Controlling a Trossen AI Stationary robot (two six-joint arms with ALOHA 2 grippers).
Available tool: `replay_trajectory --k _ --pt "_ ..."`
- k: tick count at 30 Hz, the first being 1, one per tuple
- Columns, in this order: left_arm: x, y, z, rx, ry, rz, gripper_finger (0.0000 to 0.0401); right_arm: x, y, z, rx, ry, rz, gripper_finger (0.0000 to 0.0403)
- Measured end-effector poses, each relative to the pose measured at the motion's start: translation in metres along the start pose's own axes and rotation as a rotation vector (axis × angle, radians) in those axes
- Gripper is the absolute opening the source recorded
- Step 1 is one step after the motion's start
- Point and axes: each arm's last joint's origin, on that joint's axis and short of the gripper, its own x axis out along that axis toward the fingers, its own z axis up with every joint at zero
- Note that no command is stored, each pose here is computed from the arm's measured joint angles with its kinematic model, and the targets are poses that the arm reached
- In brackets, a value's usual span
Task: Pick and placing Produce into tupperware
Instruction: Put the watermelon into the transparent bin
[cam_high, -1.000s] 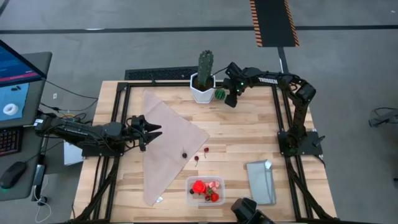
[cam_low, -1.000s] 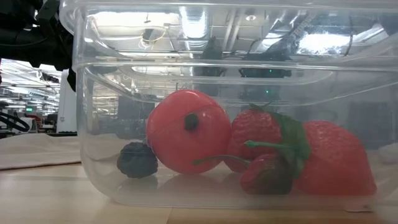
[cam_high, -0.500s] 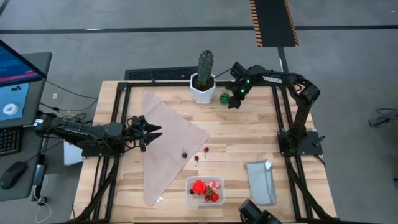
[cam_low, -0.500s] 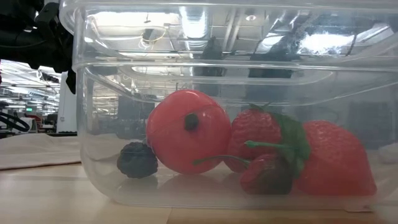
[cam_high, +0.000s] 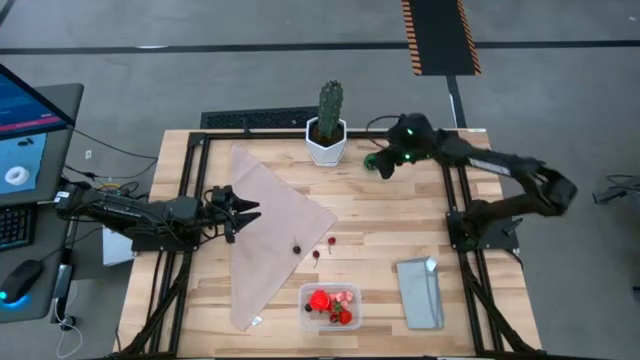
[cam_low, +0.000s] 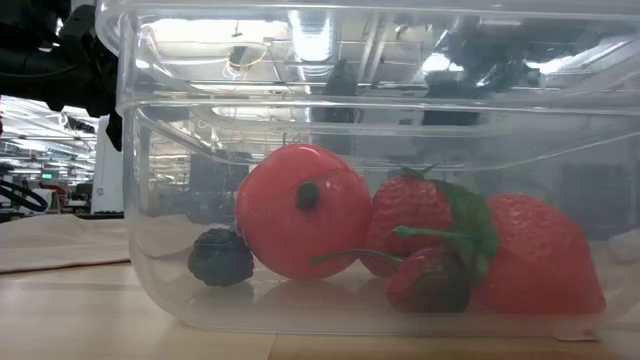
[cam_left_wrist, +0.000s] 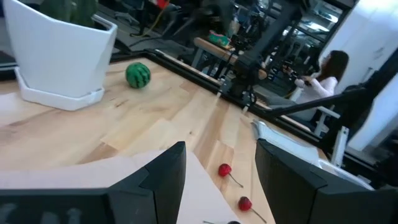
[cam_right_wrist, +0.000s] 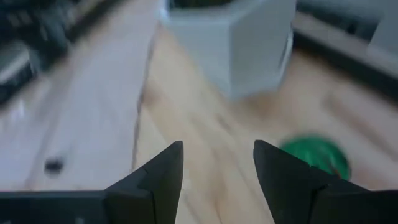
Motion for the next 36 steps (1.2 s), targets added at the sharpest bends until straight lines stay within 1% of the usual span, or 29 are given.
replay_trajectory --k 2,4,5,7,9,11,13,16,19,22,26,30,33,36 --pt "0.000 0.000 0.000 0.000 -0.008 0.014 0.0182 -0.008 0.013 -0.005 -0.009 -0.109 -0.024 0.0219" --pt "0.000 0.001 0.000 0.000 -0.011 0.021 0.0182 -0.014 0.024 -0.012 0.041 -0.168 -0.032 0.0219" --pt "0.000 0.001 0.000 0.000 -0.012 0.022 0.0182 -0.016 0.029 -0.015 0.061 -0.175 -0.017 0.0219" --pt "0.000 0.001 0.000 0.001 -0.012 0.023 0.0182 -0.017 0.039 -0.025 0.043 -0.182 0.019 0.0218" --pt "0.000 0.001 0.001 0.003 -0.017 0.028 0.0182 -0.016 0.048 -0.033 0.016 -0.188 0.028 0.0217" --pt "0.000 0.001 0.001 0.002 -0.021 0.030 0.0182 -0.012 0.052 -0.044 -0.001 -0.174 0.014 0.0217" --pt "0.000 0.001 0.001 0.001 -0.024 0.028 0.0182 -0.009 0.055 -0.051 0.021 -0.170 -0.019 0.0217" --pt "0.000 0.001 0.001 0.000 -0.023 0.028 0.0182 -0.005 0.059 -0.056 0.042 -0.207 -0.078 0.0217" --pt "0.000 0.001 0.001 0.000 -0.023 0.028 0.0182 -0.003 0.061 -0.058 0.044 -0.244 -0.181 0.0218" --pt "0.000 0.001 0.001 0.002 -0.018 0.030 0.0182 -0.005 0.064 -0.059 0.035 -0.306 -0.308 0.0227" --pt "0.000 0.001 0.000 0.002 -0.009 0.034 0.0182 -0.006 0.073 -0.063 0.016 -0.356 -0.391 0.0245" --pt "0.000 0.003 -0.004 0.025 0.028 0.053 0.0182 -0.007 0.084 -0.067 -0.006 -0.361 -0.357 0.0252" --pt "-0.001 0.006 -0.008 0.042 0.074 0.075 0.0182 -0.005 0.092 -0.069 0.064 -0.406 -0.341 0.0252" --pt "-0.001 0.009 -0.014 0.066 0.130 0.103 0.0182 -0.003 0.097 -0.070 0.082 -0.446 -0.359 0.0253"
